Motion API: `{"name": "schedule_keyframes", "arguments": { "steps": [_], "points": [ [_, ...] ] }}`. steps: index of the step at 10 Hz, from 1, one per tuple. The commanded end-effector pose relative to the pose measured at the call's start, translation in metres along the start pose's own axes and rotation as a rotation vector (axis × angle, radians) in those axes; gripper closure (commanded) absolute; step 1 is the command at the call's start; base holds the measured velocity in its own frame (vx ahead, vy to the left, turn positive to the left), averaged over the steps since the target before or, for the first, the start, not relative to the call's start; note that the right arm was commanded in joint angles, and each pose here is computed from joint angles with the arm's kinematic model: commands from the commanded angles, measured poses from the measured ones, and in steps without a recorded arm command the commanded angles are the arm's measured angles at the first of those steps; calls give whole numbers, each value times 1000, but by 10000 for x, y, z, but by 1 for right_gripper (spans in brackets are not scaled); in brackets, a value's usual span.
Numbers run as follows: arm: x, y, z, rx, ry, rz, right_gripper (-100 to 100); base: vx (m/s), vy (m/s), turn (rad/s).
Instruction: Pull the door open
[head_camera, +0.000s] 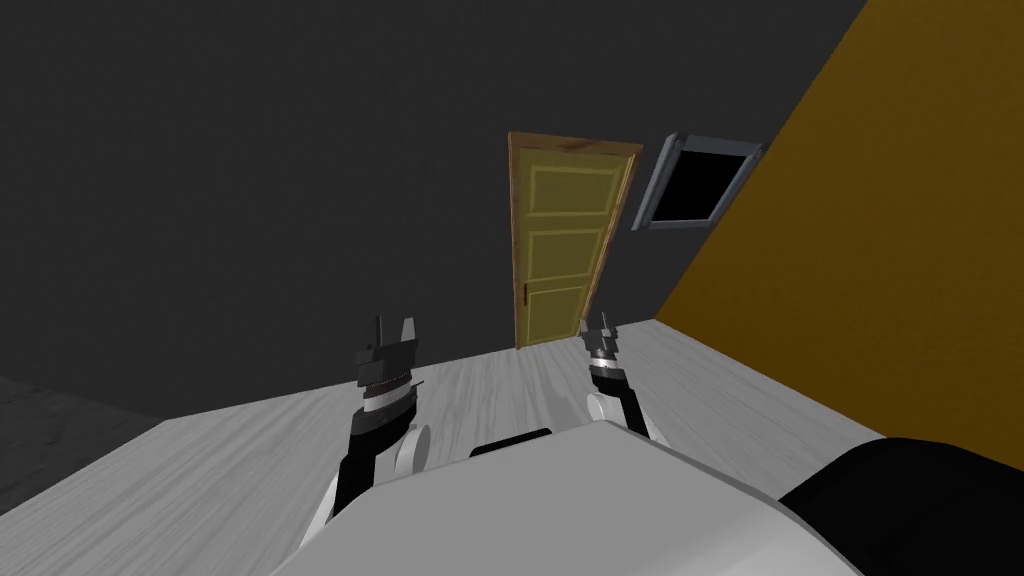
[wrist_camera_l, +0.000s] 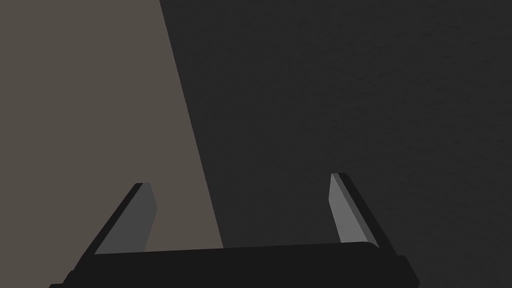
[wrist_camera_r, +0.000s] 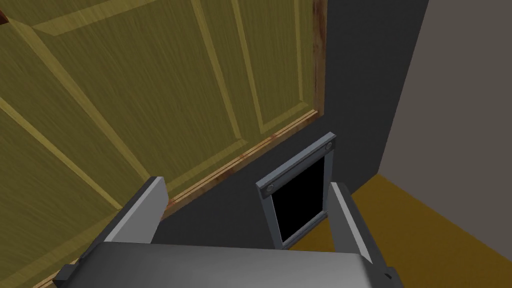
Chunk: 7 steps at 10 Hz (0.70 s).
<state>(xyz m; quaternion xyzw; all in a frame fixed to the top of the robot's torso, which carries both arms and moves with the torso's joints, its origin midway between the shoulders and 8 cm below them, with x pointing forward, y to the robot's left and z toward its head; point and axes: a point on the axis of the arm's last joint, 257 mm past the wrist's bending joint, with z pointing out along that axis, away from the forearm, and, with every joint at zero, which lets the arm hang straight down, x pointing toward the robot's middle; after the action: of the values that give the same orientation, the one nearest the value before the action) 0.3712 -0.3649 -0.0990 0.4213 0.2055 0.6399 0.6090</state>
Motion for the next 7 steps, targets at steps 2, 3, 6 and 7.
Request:
{"name": "schedule_keyframes", "arguments": {
  "steps": [2,3,6,7],
  "points": [
    [-161,-144,-43,20,-37,75,-100,77,-51,231],
    [-225,-202,-61,27,-52,104,-100,71,-57,124],
    [-418,-370,-122,47,-100,187,-100,78,-62,209],
    [-485,-426,-145,52,-118,215,-100,69,-61,217]
  ]
}}
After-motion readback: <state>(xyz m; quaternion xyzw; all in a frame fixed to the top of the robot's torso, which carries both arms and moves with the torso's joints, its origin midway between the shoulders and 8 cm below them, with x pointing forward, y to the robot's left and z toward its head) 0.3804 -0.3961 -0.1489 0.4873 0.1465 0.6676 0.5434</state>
